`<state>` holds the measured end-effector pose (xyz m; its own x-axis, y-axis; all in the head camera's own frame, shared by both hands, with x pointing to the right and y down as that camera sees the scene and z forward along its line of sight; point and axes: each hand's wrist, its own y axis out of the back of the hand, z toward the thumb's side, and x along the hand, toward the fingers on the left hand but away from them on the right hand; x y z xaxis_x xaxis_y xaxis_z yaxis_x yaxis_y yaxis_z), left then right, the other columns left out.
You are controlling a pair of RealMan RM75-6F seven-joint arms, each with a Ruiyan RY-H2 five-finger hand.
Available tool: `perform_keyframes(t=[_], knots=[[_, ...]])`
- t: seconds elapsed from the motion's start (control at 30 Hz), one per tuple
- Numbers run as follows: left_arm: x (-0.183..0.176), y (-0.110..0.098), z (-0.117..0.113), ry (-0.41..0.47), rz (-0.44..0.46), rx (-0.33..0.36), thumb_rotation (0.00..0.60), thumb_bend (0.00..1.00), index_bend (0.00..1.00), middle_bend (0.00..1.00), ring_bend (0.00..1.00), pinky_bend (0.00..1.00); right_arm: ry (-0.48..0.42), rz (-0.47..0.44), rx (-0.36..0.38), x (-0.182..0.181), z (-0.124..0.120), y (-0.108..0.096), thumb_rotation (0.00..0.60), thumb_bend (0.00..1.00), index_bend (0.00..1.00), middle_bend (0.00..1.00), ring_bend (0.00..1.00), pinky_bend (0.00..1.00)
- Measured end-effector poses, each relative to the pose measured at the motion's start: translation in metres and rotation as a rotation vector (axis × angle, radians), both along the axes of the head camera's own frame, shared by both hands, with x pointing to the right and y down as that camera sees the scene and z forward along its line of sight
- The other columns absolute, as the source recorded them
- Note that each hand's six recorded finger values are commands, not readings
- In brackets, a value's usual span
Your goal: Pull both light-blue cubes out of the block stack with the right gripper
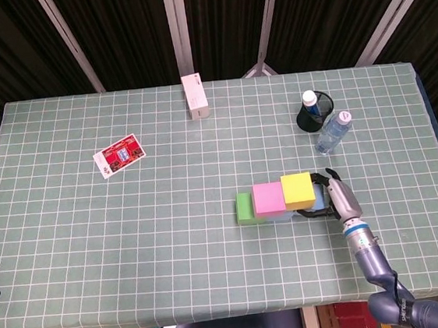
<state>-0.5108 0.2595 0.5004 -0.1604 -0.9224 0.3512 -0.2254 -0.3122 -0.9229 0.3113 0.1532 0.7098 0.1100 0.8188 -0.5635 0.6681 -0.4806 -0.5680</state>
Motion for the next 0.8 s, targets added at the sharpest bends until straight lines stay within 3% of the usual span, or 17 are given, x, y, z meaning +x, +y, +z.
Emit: perform_keyframes(t=[0.23, 0.47, 0.67, 0.8], knots=[[0.0, 0.001, -0.001, 0.0, 0.0, 0.001, 0.6, 0.18, 0.1, 0.0, 0.0, 0.0, 0.081, 0.042, 0.055, 0.026, -0.007, -0.014, 0.6, 0.13, 0.39, 0.65, 0.47, 0.0], [0.0, 0.001, 0.0, -0.001, 0.0, -0.001, 0.6, 0.18, 0.1, 0.0, 0.0, 0.0, 0.203, 0.175, 0.129, 0.071, -0.025, -0.04, 0.6, 0.13, 0.39, 0.65, 0.47, 0.0], [0.002, 0.001, 0.001, -0.004, 0.003, -0.003, 0.6, 0.18, 0.1, 0.0, 0.0, 0.0, 0.213, 0.305, 0.158, 0.108, -0.053, -0.061, 0.6, 0.13, 0.39, 0.65, 0.47, 0.0], [0.002, 0.001, 0.001, -0.005, 0.003, -0.004, 0.6, 0.18, 0.1, 0.0, 0.0, 0.0, 0.224, 0.319, 0.155, 0.12, -0.064, -0.059, 0.6, 0.13, 0.39, 0.65, 0.47, 0.0]])
